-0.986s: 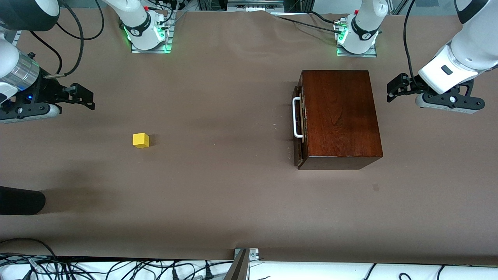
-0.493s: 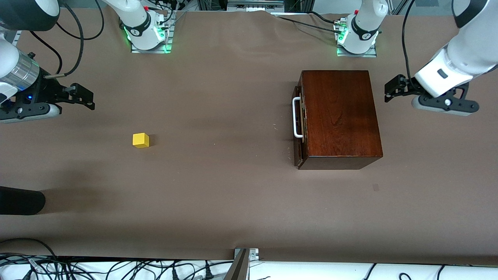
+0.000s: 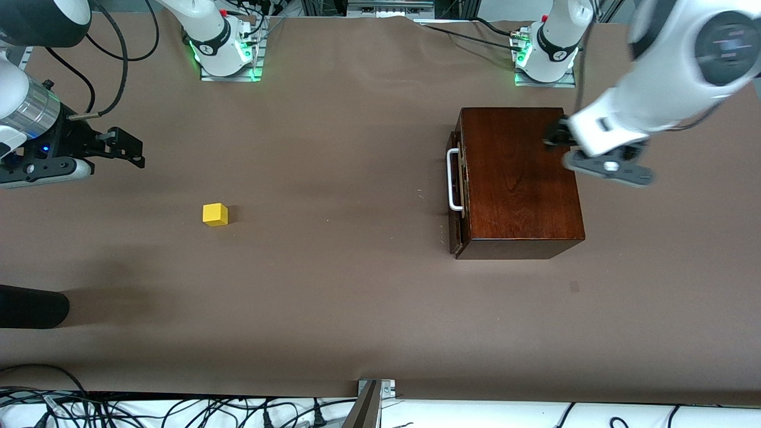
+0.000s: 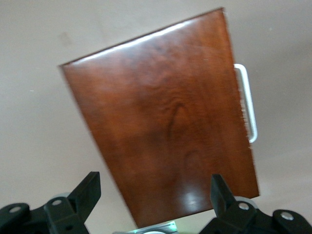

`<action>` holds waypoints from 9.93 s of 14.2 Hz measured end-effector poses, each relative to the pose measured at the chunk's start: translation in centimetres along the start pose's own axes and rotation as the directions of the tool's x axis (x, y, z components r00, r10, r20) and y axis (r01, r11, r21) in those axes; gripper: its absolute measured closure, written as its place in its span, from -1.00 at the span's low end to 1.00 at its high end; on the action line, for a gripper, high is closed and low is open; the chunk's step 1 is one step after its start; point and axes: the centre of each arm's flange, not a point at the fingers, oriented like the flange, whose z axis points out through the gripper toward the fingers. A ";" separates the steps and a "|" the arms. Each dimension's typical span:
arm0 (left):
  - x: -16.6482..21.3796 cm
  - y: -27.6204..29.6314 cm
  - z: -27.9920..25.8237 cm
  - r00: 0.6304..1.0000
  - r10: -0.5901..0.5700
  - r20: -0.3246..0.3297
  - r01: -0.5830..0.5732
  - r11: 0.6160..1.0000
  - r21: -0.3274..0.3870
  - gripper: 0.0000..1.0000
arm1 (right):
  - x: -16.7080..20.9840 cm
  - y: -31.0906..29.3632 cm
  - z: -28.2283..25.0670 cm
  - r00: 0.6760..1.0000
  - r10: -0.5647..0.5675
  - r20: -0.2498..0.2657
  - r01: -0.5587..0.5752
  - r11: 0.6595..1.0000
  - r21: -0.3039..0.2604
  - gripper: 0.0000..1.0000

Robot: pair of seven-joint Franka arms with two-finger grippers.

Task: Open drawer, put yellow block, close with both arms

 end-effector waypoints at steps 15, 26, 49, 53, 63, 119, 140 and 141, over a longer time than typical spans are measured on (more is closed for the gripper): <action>6.1 23.1 17.8 0.968 -0.244 -0.059 0.250 0.959 0.134 -1.00 | 0.2 0.1 0.4 1.000 0.001 0.005 -0.001 1.000 -0.001 -1.00; 5.3 24.4 25.0 0.965 -0.214 -0.153 0.237 0.959 0.155 -1.00 | 2.7 1.3 6.7 0.996 0.014 0.090 -0.013 1.000 -0.007 -1.00; 5.3 26.7 6.2 0.897 -0.351 -0.268 0.367 0.930 0.011 -1.00 | -0.4 -0.5 34.0 0.997 -0.027 0.075 0.029 0.999 -0.020 -1.00; 5.2 11.1 -0.2 0.889 -0.422 -0.177 0.428 0.904 -0.002 -1.00 | -0.6 -0.7 35.3 0.997 -0.025 0.075 0.026 1.000 -0.017 -1.00; -0.8 -14.4 -4.3 0.938 -0.270 -0.216 0.262 0.963 -0.067 -1.00 | -1.9 -0.6 37.9 0.996 -0.022 0.081 0.024 1.000 -0.021 -0.11; -3.8 -13.5 -1.9 0.946 -0.244 -0.212 0.239 0.970 -0.051 -1.00 | 3.3 -47.7 8.8 0.257 -0.961 -0.101 0.943 0.272 -0.193 -1.00; -1.9 16.8 3.6 0.805 0.590 -0.067 -0.564 0.723 -0.399 -1.00 | -1.4 2.2 -3.6 0.973 -0.218 -0.072 0.219 0.976 -0.003 -1.00; -1.0 19.0 4.7 0.788 0.612 -0.069 -0.569 0.681 -0.460 -1.00 | -1.4 2.2 -3.5 0.978 -0.196 -0.068 0.197 0.980 -0.001 -1.00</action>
